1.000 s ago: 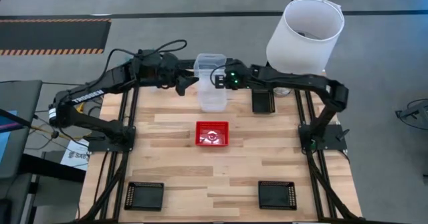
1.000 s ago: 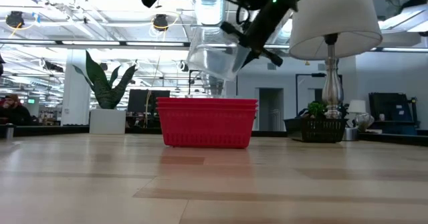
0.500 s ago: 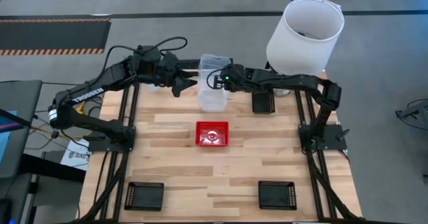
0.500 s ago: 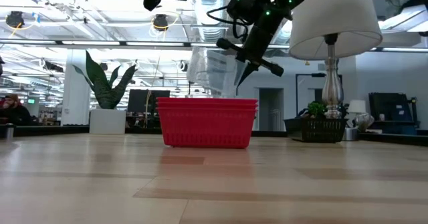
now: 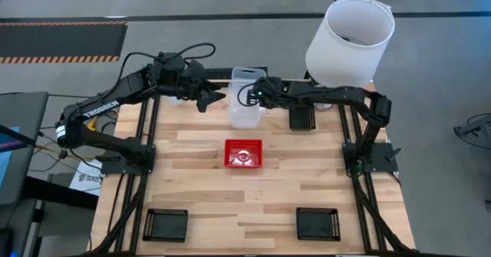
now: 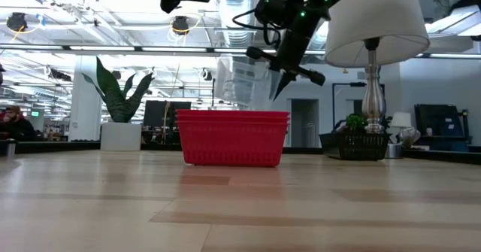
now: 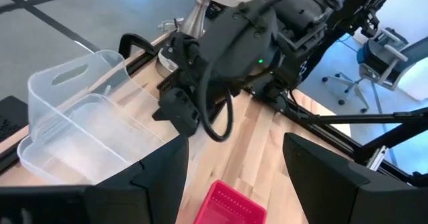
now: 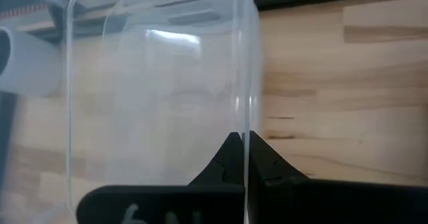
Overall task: Stack baskets by color
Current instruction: Stack the bottom transparent bin on the top stacked transparent bins
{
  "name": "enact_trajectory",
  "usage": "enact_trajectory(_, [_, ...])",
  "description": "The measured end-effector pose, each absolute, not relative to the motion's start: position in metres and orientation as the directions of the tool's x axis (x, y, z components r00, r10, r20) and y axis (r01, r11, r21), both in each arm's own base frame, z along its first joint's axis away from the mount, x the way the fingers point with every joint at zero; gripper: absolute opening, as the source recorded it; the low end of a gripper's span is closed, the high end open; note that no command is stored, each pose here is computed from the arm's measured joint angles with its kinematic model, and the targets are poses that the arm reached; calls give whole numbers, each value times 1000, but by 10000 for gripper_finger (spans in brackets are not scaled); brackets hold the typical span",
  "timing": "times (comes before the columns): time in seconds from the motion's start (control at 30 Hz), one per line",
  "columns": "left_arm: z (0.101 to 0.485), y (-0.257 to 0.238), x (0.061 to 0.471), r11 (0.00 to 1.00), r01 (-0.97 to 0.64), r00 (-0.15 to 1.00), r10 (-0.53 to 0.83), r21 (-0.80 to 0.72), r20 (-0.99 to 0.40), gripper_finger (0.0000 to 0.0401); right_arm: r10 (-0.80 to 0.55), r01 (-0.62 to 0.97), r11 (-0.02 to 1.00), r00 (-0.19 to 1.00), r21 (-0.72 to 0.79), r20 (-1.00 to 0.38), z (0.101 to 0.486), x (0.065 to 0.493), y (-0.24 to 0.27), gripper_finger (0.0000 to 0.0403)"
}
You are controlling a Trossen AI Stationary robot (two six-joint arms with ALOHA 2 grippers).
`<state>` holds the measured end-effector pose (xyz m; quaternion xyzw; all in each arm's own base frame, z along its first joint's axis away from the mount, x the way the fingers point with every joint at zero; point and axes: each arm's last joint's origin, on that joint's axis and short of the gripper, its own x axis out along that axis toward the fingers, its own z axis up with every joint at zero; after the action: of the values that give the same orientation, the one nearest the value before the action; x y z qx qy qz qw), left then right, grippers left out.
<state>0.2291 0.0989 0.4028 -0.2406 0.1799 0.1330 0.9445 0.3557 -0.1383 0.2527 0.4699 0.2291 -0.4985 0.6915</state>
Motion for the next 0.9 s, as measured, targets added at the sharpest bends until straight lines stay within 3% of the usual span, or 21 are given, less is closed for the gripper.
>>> enact_trajectory(0.77, [403, 98, 229, 849, -330, 903, 156, -413, -401, 230, -475, 908, 59, 391, 414, -789, 238, 363, -144, 3])
enact_trajectory(0.9, [403, 98, 229, 849, -324, 904, 148, -417, -401, 230, -478, 908, 58, 390, 415, -787, 239, 363, -145, 18])
